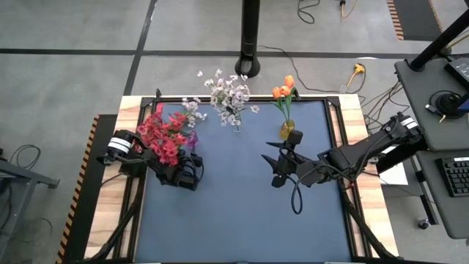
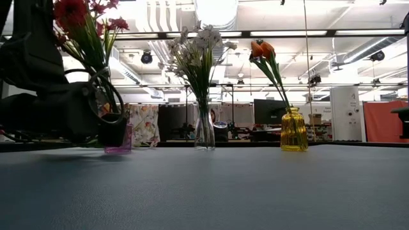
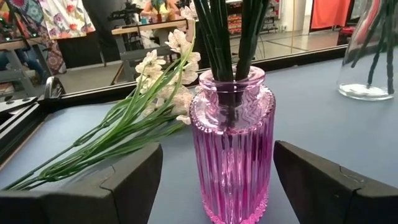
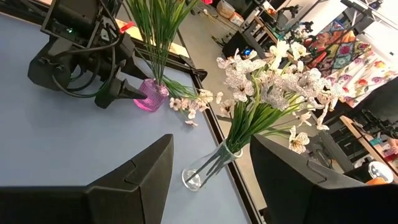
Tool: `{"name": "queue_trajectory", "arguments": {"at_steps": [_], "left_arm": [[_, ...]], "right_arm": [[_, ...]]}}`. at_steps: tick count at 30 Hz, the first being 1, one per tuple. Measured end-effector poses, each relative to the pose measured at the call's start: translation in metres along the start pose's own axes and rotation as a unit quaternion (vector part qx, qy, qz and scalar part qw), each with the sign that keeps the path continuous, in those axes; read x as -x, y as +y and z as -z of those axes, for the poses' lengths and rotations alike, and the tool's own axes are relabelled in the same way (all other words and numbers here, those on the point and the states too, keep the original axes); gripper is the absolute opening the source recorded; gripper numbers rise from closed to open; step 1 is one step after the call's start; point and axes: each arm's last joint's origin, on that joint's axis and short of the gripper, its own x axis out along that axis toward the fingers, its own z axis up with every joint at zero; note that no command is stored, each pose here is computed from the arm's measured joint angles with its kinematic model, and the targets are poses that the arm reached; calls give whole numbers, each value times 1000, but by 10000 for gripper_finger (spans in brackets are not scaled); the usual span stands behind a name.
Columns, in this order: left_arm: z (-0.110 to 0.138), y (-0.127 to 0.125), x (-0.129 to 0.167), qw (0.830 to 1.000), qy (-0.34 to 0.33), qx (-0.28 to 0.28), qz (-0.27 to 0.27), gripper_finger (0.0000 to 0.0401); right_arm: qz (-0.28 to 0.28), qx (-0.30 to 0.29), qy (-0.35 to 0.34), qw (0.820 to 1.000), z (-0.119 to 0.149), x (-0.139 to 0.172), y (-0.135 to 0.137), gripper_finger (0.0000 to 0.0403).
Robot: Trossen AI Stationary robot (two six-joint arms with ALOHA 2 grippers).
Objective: Sort flowers into vase by color
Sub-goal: Adjust the purple vase
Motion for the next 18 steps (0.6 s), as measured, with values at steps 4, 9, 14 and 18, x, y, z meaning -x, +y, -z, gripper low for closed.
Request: {"name": "queue_trajectory", "arguments": {"at_steps": [4, 9, 14, 18], "left_arm": [[-1, -3, 0, 1000, 0, -2, 2, 288], [-1, -6, 0, 1000, 0, 2, 4, 288], [-1, -3, -2, 1000, 0, 0, -2, 284], [-1, -3, -3, 1000, 0, 3, -4, 275]], "right_arm": [[0, 0, 0, 1000, 0, 0, 0, 206], [0, 0, 0, 1000, 0, 0, 0, 206], [0, 0, 0, 1000, 0, 0, 0, 206], [0, 0, 0, 1000, 0, 0, 0, 206]]}}
